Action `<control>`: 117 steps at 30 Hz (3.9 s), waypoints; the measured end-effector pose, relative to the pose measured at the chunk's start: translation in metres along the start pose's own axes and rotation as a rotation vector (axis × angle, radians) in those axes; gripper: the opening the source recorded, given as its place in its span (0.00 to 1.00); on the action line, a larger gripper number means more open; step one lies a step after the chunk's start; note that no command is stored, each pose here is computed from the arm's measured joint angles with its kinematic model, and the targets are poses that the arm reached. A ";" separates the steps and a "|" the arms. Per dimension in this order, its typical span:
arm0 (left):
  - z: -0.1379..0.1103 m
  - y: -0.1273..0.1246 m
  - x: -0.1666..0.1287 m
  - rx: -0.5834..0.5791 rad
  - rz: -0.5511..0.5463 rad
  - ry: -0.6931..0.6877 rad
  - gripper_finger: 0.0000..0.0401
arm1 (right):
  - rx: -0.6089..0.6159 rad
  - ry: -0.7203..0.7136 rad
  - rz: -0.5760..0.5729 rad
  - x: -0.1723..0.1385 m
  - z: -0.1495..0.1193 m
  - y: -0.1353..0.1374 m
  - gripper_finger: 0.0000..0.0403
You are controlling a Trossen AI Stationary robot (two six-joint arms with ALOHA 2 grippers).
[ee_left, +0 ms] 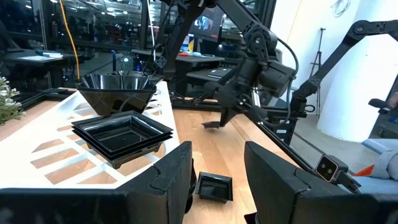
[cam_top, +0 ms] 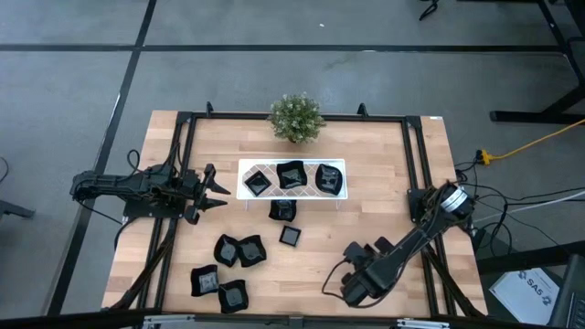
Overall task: Pick & Place Mini shaped plates
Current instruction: Stack the black square plate on top of the black square plate on the shelf
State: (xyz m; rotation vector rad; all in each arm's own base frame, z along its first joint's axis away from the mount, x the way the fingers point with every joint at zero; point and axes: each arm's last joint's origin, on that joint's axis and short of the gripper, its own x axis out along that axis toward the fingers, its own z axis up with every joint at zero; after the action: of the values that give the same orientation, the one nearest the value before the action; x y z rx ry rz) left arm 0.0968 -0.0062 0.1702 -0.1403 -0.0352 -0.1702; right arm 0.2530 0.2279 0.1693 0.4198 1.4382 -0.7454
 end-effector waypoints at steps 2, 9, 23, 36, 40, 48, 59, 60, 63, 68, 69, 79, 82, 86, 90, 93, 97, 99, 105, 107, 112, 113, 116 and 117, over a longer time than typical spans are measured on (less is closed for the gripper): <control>0.000 0.000 0.000 0.000 0.000 0.000 0.36 | -0.037 -0.026 0.015 -0.003 0.007 0.002 0.02; 0.000 0.000 0.000 0.000 0.000 0.000 0.36 | -0.191 -0.157 0.094 -0.015 0.030 0.013 0.01; 0.000 0.000 0.000 0.000 0.000 0.000 0.36 | -0.441 -0.335 0.169 -0.039 0.054 0.026 0.02; 0.000 0.000 0.000 0.000 0.000 0.000 0.36 | -0.603 -0.487 0.224 -0.044 0.081 0.036 0.02; 0.000 0.000 0.000 0.000 0.000 0.001 0.36 | -0.669 -0.535 0.242 -0.046 0.090 0.039 0.02; 0.000 0.000 0.000 0.000 0.000 0.000 0.36 | -0.766 -0.606 0.245 -0.047 0.107 0.041 0.02; 0.000 0.000 0.000 0.000 0.000 0.000 0.36 | -0.895 -0.685 0.251 -0.049 0.132 0.041 0.02; 0.000 0.000 0.000 0.000 0.000 0.000 0.36 | -0.906 -0.694 0.253 -0.049 0.134 0.041 0.02; 0.000 0.000 0.000 0.000 0.000 0.001 0.36 | -0.943 -0.733 0.248 -0.050 0.140 0.041 0.02; 0.000 0.000 0.000 0.000 0.000 0.000 0.36 | -1.014 -0.817 0.236 -0.054 0.150 0.043 0.02; 0.000 0.000 0.000 0.000 0.000 0.000 0.36 | -1.028 -0.833 0.231 -0.055 0.152 0.043 0.02; 0.000 0.000 0.000 0.000 0.000 0.000 0.36 | -1.127 -1.007 0.170 -0.062 0.179 0.040 0.02; 0.000 0.000 0.000 0.000 0.000 0.000 0.36 | -1.154 -1.067 0.140 -0.065 0.188 0.039 0.02; 0.000 0.000 0.000 0.000 0.000 0.000 0.36 | -1.209 -1.149 0.058 -0.069 0.201 0.036 0.02; 0.000 0.000 0.000 0.000 0.000 0.000 0.36 | -1.245 -1.213 -0.091 -0.073 0.214 0.030 0.02; 0.000 0.000 0.000 0.000 0.000 0.000 0.36 | -1.248 -1.228 -0.177 -0.073 0.226 0.024 0.02; 0.000 0.000 0.000 0.000 0.000 0.001 0.36 | -1.236 -1.213 -0.222 -0.069 0.242 0.013 0.02; 0.000 0.000 0.000 0.000 0.000 0.001 0.36 | -1.221 -1.204 -0.232 -0.068 0.249 0.008 0.02; 0.000 0.000 0.000 0.000 0.000 0.000 0.36 | -1.193 -1.187 -0.252 -0.064 0.262 -0.002 0.02; 0.000 0.000 0.000 0.000 0.000 0.000 0.36 | -1.190 -1.186 -0.253 -0.064 0.263 -0.002 0.02; 0.000 0.000 0.000 0.000 0.000 0.000 0.36 | -1.206 -1.159 -0.256 -0.062 0.263 -0.003 0.02; 0.000 0.000 0.000 0.000 0.000 0.000 0.36 | -1.208 -1.154 -0.257 -0.061 0.263 -0.004 0.03; 0.000 0.000 0.000 0.000 0.000 0.000 0.36 | -1.211 -1.139 -0.261 -0.060 0.264 -0.005 0.05; 0.000 0.000 0.000 0.000 0.000 0.000 0.36 | -1.205 -1.131 -0.272 -0.059 0.264 -0.006 0.06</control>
State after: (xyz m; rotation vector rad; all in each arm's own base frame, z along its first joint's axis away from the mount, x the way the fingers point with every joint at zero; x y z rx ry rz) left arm 0.0968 -0.0062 0.1701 -0.1403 -0.0349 -0.1700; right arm 0.4442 0.0582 0.2589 -1.0111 0.6163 -0.1158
